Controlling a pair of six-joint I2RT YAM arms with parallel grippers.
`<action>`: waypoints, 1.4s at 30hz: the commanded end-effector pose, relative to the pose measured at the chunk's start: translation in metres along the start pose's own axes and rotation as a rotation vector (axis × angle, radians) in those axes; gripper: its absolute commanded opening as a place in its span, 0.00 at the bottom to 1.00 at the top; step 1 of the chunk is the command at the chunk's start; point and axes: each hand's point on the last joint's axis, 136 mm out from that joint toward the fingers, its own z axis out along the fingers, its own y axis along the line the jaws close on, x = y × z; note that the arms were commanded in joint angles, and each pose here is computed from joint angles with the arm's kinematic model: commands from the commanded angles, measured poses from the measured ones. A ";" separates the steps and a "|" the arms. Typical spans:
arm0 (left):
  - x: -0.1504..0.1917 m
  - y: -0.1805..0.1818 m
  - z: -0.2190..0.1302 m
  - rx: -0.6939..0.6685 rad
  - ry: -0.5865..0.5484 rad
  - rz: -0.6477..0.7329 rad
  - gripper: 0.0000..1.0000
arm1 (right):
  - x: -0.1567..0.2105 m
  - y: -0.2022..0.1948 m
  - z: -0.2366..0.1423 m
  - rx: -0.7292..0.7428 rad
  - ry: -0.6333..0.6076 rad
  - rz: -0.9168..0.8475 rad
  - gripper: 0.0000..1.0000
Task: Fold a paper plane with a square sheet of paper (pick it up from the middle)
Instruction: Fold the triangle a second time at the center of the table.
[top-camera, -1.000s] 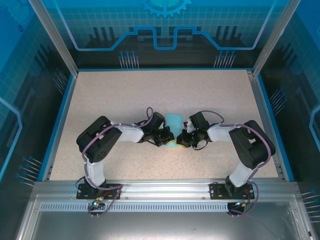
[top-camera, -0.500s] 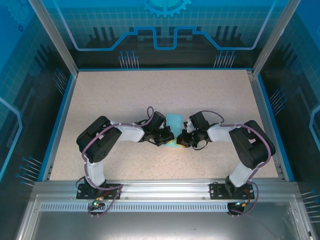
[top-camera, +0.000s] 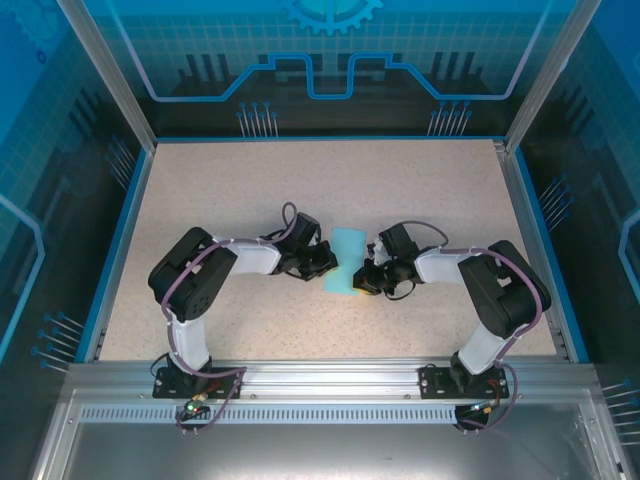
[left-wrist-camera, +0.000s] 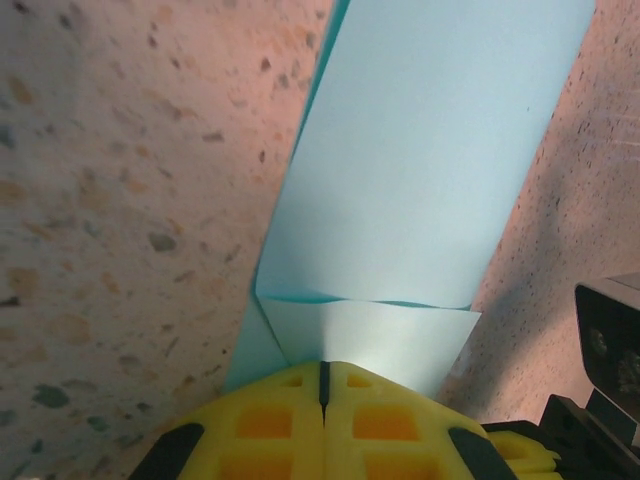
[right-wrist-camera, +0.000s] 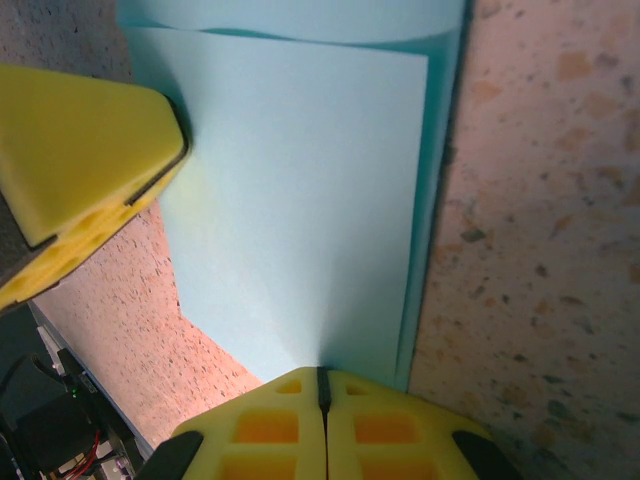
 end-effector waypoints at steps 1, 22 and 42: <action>-0.021 0.027 -0.002 -0.091 -0.057 -0.013 0.04 | 0.021 -0.039 0.003 0.141 0.051 0.063 0.06; -0.040 -0.022 -0.039 0.066 -0.072 0.054 0.11 | 0.019 -0.033 0.004 0.122 0.050 0.057 0.06; -0.034 0.011 0.007 0.010 -0.011 0.027 0.10 | 0.020 -0.037 0.006 0.133 0.054 0.064 0.06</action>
